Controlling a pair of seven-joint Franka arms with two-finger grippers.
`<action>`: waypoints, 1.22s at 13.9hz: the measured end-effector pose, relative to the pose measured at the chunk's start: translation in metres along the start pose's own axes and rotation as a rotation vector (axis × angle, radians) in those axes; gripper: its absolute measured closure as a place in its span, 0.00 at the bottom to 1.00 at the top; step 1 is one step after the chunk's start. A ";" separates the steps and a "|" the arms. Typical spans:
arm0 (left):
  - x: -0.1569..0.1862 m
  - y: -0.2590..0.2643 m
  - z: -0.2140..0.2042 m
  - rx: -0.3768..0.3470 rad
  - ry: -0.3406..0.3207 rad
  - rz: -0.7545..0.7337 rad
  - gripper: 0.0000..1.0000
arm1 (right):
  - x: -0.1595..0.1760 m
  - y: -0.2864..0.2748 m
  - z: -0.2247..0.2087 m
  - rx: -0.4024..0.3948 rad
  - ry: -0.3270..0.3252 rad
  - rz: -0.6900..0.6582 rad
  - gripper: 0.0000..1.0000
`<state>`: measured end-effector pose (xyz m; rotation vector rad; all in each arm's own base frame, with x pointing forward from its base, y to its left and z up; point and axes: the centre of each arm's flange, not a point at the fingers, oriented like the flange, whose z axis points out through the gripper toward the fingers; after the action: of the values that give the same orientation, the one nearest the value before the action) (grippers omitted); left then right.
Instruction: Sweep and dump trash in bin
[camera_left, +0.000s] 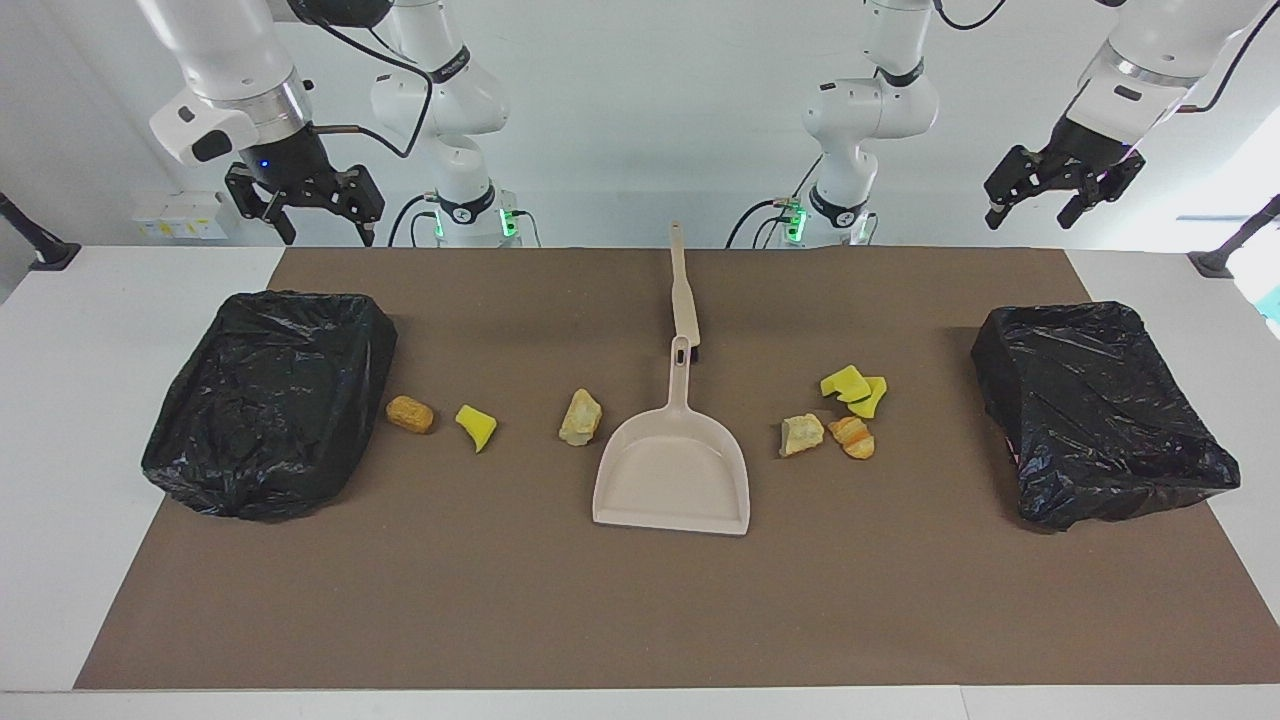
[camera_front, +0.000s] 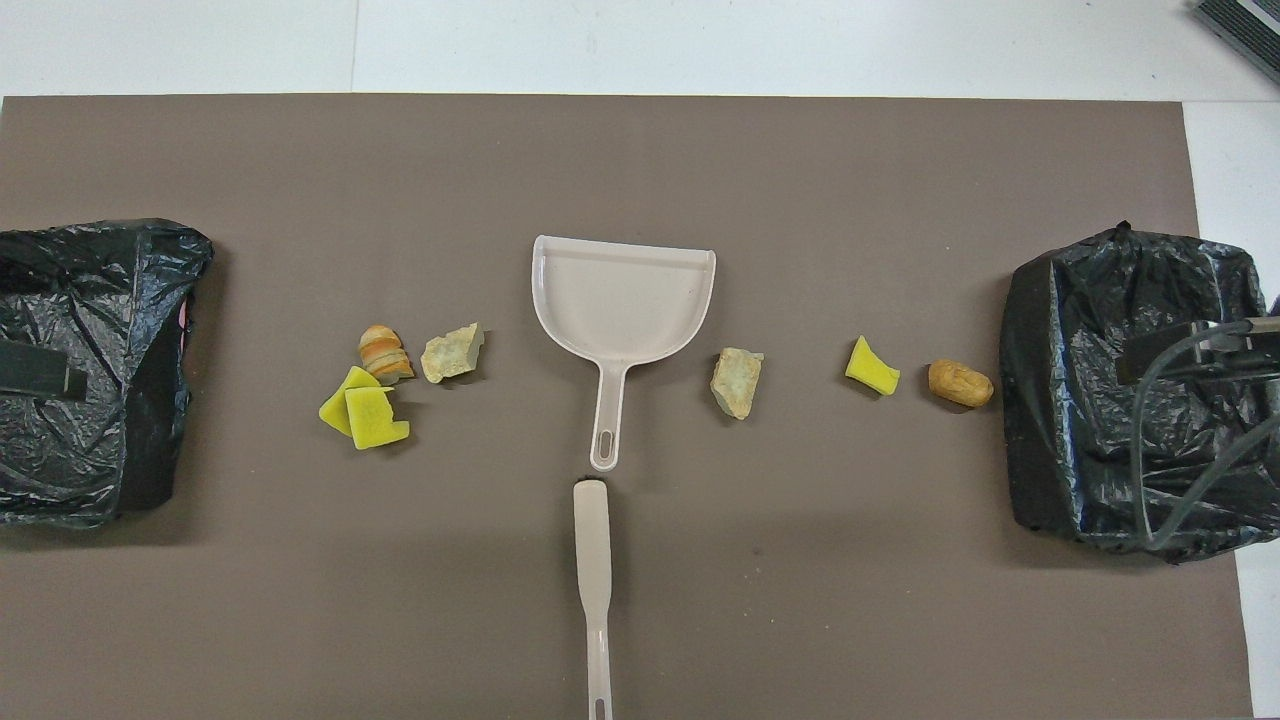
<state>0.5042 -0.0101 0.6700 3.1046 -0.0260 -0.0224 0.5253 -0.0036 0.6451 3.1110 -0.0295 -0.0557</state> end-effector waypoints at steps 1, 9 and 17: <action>0.000 0.001 0.001 0.000 -0.002 0.001 0.00 | 0.000 0.000 0.000 0.000 0.000 0.000 0.00; 0.000 0.002 0.014 0.000 -0.030 0.003 0.00 | 0.000 0.000 0.000 0.000 0.000 0.000 0.00; -0.001 0.004 0.019 0.001 -0.041 0.007 0.00 | 0.000 0.000 0.000 0.000 0.000 0.000 0.00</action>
<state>0.5033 -0.0148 0.6516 3.1045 -0.0382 -0.0851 0.5253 -0.0036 0.6451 3.1110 -0.0295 -0.0558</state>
